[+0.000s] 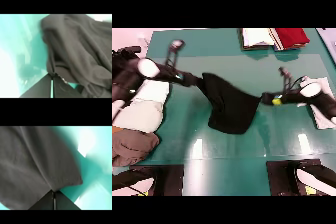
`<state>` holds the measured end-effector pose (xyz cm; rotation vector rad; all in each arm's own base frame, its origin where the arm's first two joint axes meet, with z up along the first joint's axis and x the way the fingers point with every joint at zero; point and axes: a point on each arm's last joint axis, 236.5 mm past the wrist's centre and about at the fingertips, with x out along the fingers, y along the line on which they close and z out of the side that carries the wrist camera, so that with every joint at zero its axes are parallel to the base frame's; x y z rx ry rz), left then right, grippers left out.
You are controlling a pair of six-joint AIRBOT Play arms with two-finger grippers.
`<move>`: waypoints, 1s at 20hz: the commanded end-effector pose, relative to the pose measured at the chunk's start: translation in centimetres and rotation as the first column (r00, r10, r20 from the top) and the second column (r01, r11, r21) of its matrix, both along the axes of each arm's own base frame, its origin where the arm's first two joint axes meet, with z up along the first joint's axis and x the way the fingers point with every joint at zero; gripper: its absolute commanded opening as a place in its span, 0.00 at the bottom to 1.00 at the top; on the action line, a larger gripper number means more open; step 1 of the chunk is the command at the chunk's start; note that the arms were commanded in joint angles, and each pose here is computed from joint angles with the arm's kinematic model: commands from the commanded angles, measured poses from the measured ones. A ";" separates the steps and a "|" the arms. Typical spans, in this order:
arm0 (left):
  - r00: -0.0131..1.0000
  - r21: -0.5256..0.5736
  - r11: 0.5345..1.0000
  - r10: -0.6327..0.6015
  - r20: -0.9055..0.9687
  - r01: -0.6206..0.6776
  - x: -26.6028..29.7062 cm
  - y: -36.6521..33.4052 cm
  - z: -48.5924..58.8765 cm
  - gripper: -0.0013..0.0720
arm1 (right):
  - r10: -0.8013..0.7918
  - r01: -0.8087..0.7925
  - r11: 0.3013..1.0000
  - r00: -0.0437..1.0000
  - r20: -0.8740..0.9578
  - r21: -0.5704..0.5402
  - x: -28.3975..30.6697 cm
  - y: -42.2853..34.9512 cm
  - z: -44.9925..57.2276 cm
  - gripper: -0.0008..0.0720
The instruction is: Fold the shirts.
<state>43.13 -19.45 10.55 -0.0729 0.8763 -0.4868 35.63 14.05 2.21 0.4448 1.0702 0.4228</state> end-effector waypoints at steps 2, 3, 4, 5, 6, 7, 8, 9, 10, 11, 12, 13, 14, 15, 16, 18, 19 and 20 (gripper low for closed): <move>0.952 -0.054 0.989 0.145 0.271 -0.135 0.3 6.8 12.8 0.05 | 0.014 0.037 0.988 0.945 0.326 -0.148 1.0 -5.6 15.0 0.03; 0.923 -0.062 0.988 0.153 0.354 -0.140 -0.8 7.6 16.5 0.05 | 0.008 0.062 0.984 0.919 0.395 -0.164 0.5 -6.5 18.6 0.03; 0.890 -0.065 0.987 0.158 0.427 -0.144 -2.1 8.2 19.9 0.05 | -0.002 0.092 0.981 0.885 0.466 -0.170 -0.2 -7.3 22.3 0.03; 0.855 -0.083 0.987 0.163 0.493 -0.140 -3.7 8.5 23.2 0.05 | -0.007 0.116 0.977 0.855 0.518 -0.178 -1.1 -7.9 25.3 0.03; 0.811 -0.107 0.985 0.170 0.560 -0.133 -5.7 8.8 26.8 0.05 | -0.006 0.137 0.973 0.822 0.569 -0.187 -2.3 -8.3 28.2 0.03; 0.766 -0.127 0.984 0.176 0.618 -0.124 -7.7 9.1 29.9 0.05 | -0.005 0.157 0.968 0.792 0.610 -0.195 -3.4 -8.7 30.6 0.03; 0.713 -0.148 0.983 0.184 0.676 -0.112 -10.2 9.5 33.2 0.05 | -0.005 0.181 0.962 0.757 0.653 -0.203 -4.7 -9.0 33.0 0.03; 0.663 -0.162 0.982 0.188 0.725 -0.101 -12.4 9.8 35.9 0.05 | -0.007 0.206 0.956 0.726 0.688 -0.208 -5.9 -9.2 34.9 0.03; 0.609 -0.176 0.980 0.193 0.769 -0.089 -14.7 10.2 38.6 0.05 | -0.017 0.229 0.952 0.702 0.712 -0.203 -6.9 -9.4 36.5 0.03; 0.563 -0.189 0.979 0.200 0.802 -0.078 -16.7 10.5 40.7 0.05 | -0.026 0.253 0.946 0.680 0.733 -0.201 -7.8 -9.7 38.0 0.03; 0.512 -0.203 0.977 0.208 0.833 -0.067 -18.9 10.8 42.8 0.05 | -0.024 0.271 0.940 0.657 0.753 -0.206 -8.6 -9.8 39.3 0.03; 0.467 -0.215 0.975 0.216 0.858 -0.056 -20.7 11.1 44.6 0.05 | -0.019 0.287 0.934 0.638 0.770 -0.215 -9.3 -10.0 40.7 0.03; 0.417 -0.220 0.974 0.219 0.882 -0.046 -22.4 11.4 46.3 0.05 | -0.010 0.298 0.928 0.622 0.783 -0.225 -9.8 -10.1 41.9 0.03; 0.375 -0.219 0.975 0.217 0.901 -0.040 -23.7 11.6 47.7 0.05 | -0.006 0.305 0.924 0.614 0.789 -0.230 -10.1 -10.1 43.0 0.03; 0.345 -0.222 0.974 0.220 0.912 -0.034 -24.6 11.7 48.7 0.05 | -0.004 0.306 0.923 0.613 0.790 -0.233 -10.2 -10.1 43.7 0.03; 0.308 -0.212 0.976 0.213 0.927 -0.037 -25.0 11.9 49.5 0.05 | -0.005 0.296 0.927 0.625 0.780 -0.231 -9.7 -10.2 44.6 0.03; 0.319 -0.201 0.978 0.208 0.924 -0.054 -24.1 12.0 49.1 0.05 | -0.008 0.283 0.932 0.639 0.769 -0.225 -9.1 -10.2 44.6 0.03; 0.346 -0.185 0.979 0.201 0.916 -0.079 -22.4 12.1 48.3 0.05 | -0.014 0.266 0.940 0.656 0.755 -0.214 -8.2 -10.1 44.3 0.03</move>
